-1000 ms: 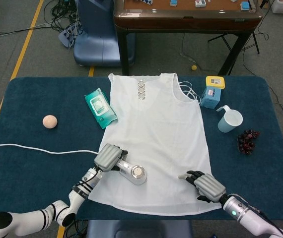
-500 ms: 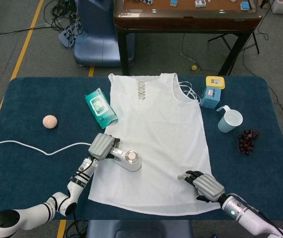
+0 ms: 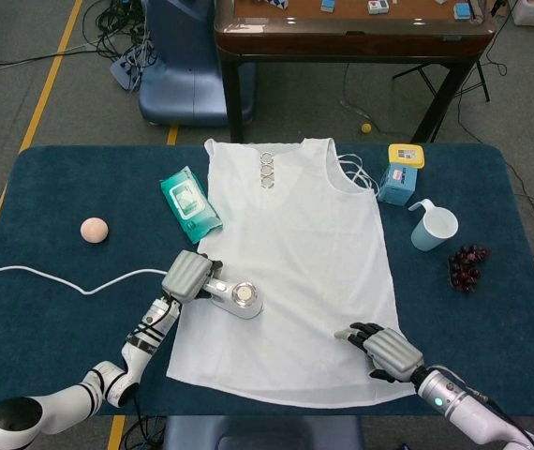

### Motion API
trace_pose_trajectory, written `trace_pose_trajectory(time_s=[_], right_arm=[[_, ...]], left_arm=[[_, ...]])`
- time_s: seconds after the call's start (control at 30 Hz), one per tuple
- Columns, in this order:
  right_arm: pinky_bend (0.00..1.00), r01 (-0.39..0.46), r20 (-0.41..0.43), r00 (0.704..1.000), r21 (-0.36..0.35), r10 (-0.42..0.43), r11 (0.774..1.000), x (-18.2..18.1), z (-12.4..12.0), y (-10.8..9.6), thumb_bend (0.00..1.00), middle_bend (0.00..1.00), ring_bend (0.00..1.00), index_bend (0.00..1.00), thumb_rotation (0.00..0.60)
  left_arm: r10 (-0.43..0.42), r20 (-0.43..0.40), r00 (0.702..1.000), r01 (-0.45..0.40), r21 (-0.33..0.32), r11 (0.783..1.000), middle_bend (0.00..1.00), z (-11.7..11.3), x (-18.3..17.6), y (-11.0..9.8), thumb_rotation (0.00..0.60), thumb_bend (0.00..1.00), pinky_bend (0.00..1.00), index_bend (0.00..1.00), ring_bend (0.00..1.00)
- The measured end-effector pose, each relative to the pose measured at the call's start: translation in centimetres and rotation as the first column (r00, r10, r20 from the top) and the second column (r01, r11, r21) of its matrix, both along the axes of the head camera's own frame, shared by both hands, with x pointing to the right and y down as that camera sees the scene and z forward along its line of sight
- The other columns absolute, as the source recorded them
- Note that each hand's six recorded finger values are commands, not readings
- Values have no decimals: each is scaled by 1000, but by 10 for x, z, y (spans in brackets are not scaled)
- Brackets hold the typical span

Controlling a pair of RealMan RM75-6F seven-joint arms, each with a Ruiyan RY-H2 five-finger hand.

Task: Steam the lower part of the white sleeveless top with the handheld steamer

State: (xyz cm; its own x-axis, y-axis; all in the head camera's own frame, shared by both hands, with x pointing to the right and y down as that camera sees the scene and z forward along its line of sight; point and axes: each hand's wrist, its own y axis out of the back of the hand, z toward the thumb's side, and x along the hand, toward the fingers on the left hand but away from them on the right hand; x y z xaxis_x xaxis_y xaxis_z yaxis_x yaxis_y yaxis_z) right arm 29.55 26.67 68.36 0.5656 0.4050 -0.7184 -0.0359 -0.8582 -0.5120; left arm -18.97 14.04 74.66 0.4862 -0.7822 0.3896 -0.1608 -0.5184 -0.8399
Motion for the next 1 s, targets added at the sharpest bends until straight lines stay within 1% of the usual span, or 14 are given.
trace_pose_trajectory(time_s=[0.37, 0.57, 0.77, 1.0], right_arm=[[168, -1, 1, 1000, -2, 1, 1000, 1, 0, 1, 1000, 193, 112, 128, 600], [168, -1, 5, 1000, -1, 1, 1000, 1, -1, 2, 1000, 193, 112, 128, 600], [168, -2, 7, 1000, 1, 2, 1000, 1, -2, 3, 1000, 193, 112, 128, 600], [168, -6, 9, 1000, 5, 6, 1000, 2, -3, 3, 1000, 193, 112, 128, 600]], left_arm=[[86, -18, 996, -87, -44, 995, 768, -13, 15, 30, 600, 232, 610, 879, 626], [138, -31, 990, -139, -50, 989, 767, -25, 19, 47, 600, 232, 610, 878, 625], [180, -40, 983, -182, -57, 982, 766, -38, 21, 61, 600, 232, 608, 876, 625], [210, -30, 977, -212, -93, 973, 765, -42, 18, 74, 600, 232, 608, 872, 624]])
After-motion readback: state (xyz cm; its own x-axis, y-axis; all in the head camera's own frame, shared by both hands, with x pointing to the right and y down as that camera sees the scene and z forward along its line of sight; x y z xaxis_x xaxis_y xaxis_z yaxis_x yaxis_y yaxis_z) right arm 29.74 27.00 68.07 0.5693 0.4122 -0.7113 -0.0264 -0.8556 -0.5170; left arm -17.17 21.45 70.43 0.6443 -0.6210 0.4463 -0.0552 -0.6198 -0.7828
